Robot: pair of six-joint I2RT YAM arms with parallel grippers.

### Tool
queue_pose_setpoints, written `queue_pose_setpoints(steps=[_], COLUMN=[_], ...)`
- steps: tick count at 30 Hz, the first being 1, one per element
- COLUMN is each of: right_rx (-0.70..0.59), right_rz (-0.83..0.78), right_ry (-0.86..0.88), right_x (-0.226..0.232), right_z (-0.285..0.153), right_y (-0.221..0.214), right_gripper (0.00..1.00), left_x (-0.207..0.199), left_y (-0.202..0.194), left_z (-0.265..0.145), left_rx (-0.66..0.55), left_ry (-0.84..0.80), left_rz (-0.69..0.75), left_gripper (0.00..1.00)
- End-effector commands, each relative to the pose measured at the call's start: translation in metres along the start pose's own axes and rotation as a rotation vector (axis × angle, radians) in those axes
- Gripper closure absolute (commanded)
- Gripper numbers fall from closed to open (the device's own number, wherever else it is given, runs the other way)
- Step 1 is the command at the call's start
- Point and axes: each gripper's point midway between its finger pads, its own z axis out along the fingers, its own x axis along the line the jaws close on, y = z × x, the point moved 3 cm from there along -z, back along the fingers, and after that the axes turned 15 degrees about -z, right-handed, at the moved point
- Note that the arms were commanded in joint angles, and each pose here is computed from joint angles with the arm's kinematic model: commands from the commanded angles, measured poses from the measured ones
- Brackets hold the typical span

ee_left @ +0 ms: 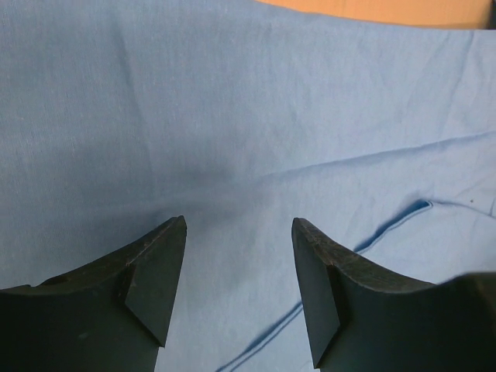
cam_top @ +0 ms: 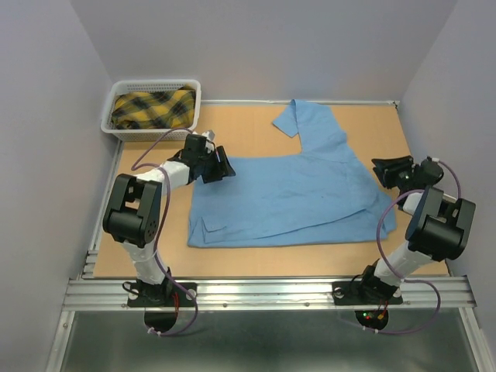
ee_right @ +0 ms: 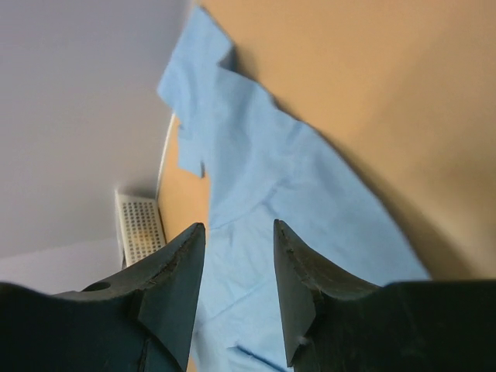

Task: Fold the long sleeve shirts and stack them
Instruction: Fold the shirt

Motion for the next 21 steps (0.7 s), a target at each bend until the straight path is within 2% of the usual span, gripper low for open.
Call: queue_pose_setpoints(steps=[1,6,14,18,21], right_rx=[0.035,0.087,0.126,0.112,0.117], right_rz=[-0.169,-0.217,-0.200,-0.276,-0.386], right_ry=[0.177,0.244,0.231,0.211,0.110], right_x=[0.066,0.089,0.053,0.057,0.058], right_z=[0.015,0.050,0.079,0.074,0.071], right_y=[0.018,0.007,-0.010,-0.004,0.011], right_gripper=[0.54,0.54,0.54,0.53,0.51], left_x=[-0.046,-0.056,-0.039,-0.044,-0.031], left_y=[0.024,0.035,0.037,0.065,0.093], left_z=[-0.031,-0.017,0.003,-0.016,-0.032], left_rx=[-0.055,-0.048,-0.032,-0.142,-0.225], left_ry=[-0.114,-0.134,-0.088,-0.054,0.079], left_rz=[0.079,0.094,0.077,0.200,0.322], left_gripper=[0.32,0.32,0.32,0.30,0.24])
